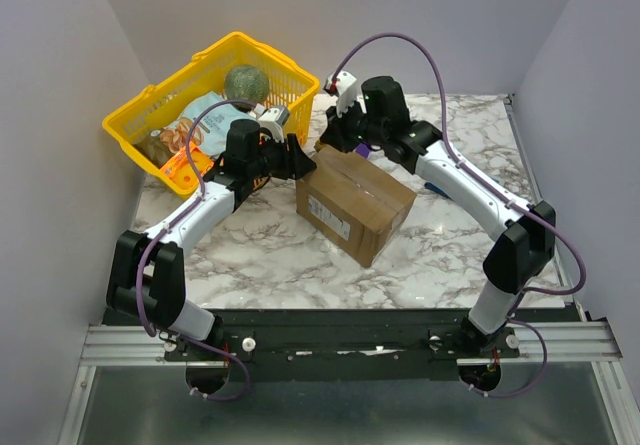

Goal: Unpack the express box

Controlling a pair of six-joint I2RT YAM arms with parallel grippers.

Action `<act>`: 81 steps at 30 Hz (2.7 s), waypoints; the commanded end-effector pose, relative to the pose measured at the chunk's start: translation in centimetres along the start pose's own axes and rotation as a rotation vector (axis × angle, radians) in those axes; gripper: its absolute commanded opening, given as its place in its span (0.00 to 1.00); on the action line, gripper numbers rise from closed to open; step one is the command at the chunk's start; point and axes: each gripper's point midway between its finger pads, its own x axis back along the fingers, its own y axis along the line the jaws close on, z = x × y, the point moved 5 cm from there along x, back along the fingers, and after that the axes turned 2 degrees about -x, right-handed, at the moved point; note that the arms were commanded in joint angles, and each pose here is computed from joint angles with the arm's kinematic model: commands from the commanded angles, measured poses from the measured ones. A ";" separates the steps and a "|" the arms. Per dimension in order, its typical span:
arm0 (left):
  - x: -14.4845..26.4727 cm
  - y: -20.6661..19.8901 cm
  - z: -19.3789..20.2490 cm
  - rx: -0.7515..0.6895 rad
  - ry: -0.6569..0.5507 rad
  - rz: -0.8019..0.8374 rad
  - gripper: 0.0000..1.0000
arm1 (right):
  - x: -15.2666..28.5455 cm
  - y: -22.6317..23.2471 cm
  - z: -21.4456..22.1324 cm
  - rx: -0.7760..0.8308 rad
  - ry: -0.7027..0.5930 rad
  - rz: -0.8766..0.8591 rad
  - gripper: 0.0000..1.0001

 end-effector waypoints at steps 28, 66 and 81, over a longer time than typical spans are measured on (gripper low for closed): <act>-0.4 1.0 1.4 0.036 0.033 -0.038 0.50 | 1.7 0.3 1.8 -0.016 0.112 0.078 0.01; -0.5 0.0 1.5 0.032 0.004 -0.013 0.00 | 3.3 2.2 2.4 -0.108 0.208 0.198 0.01; 2.3 -1.1 -1.4 0.001 -0.089 -0.029 0.00 | 4.4 2.0 1.4 -0.010 0.148 0.185 0.01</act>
